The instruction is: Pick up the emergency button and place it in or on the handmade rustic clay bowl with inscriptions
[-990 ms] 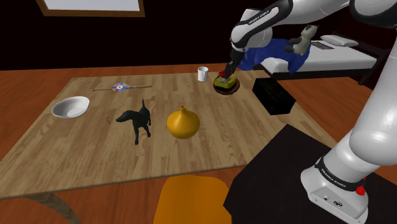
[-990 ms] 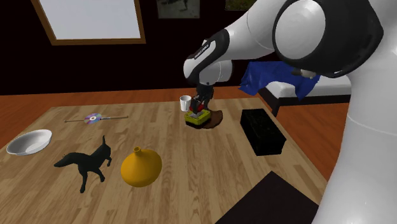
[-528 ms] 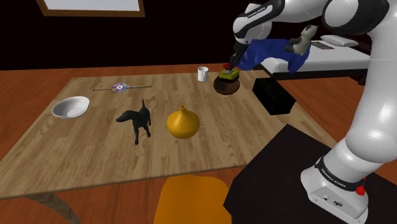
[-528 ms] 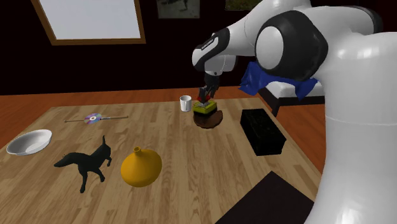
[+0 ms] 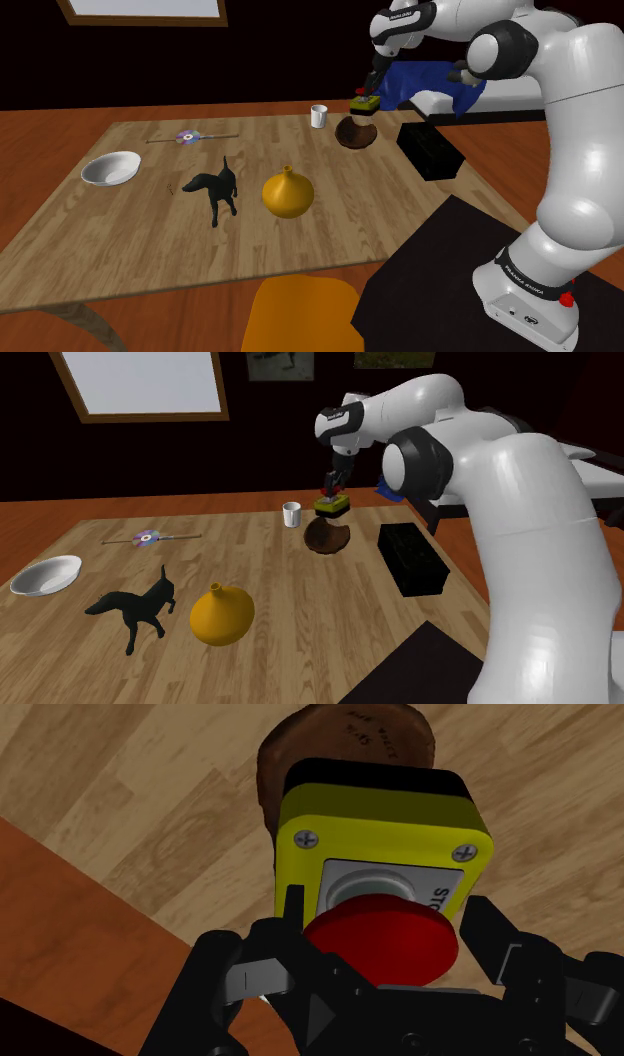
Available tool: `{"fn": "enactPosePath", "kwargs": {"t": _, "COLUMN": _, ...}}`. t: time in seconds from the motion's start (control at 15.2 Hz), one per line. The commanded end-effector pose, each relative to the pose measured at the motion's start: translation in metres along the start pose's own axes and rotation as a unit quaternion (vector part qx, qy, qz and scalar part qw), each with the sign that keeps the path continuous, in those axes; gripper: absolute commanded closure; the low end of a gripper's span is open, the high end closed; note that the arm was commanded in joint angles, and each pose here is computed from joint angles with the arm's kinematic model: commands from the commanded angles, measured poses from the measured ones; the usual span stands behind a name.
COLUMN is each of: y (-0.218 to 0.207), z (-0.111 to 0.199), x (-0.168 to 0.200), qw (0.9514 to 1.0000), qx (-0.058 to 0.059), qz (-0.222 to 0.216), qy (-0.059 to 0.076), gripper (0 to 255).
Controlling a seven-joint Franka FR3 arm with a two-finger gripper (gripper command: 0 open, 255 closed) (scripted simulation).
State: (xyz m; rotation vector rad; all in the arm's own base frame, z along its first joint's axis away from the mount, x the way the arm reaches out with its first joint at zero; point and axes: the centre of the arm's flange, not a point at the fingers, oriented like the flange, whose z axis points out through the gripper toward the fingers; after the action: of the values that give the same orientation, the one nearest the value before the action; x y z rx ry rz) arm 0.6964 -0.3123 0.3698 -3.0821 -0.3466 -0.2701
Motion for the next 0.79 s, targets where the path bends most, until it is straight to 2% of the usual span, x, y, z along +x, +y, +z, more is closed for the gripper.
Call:
{"fn": "enactPosePath", "kwargs": {"t": 0.0, "y": 0.016, "z": 0.005, "x": 0.005, "qw": 1.0, "qx": 0.0, "qz": -0.001, "qy": 0.0, "gripper": 255}}
{"fn": "enactPosePath", "kwargs": {"t": 0.73, "y": 0.016, "z": 0.063, "x": -0.005, "qw": 1.0, "qx": 0.0, "qz": -0.001, "qy": 0.0, "gripper": 255}}
